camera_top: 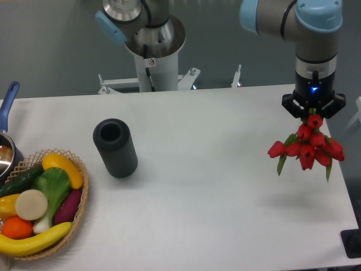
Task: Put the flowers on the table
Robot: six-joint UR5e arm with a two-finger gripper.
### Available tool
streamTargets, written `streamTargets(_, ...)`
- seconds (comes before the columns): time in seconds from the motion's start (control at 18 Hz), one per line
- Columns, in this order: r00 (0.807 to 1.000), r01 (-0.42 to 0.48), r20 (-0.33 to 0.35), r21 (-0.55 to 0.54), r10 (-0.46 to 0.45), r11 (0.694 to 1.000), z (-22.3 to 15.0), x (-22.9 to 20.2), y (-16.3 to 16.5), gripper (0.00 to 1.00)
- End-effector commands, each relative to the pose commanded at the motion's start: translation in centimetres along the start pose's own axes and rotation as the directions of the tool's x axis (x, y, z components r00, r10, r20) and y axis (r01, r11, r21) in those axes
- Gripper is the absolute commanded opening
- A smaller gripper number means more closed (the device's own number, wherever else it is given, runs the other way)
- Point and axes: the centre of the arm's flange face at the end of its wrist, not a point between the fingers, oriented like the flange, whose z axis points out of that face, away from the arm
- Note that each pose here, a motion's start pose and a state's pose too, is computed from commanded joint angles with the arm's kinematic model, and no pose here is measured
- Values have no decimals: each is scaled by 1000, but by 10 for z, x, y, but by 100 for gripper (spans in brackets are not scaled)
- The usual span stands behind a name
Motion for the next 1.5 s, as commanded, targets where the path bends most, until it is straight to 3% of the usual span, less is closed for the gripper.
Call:
streamTargets(0.89,1000,9,-7,-5,-9,1000,6,4,1,0)
streamTargets(1.06,1000,0,-20,-45,-1,999,21,14,3,0)
streamTargets(1.28,991,-91,-107,-60,84,994,68,72,-50,0)
streamTargets(1.5,981,-121,-158,-45,113,992,84,138,-104,0)
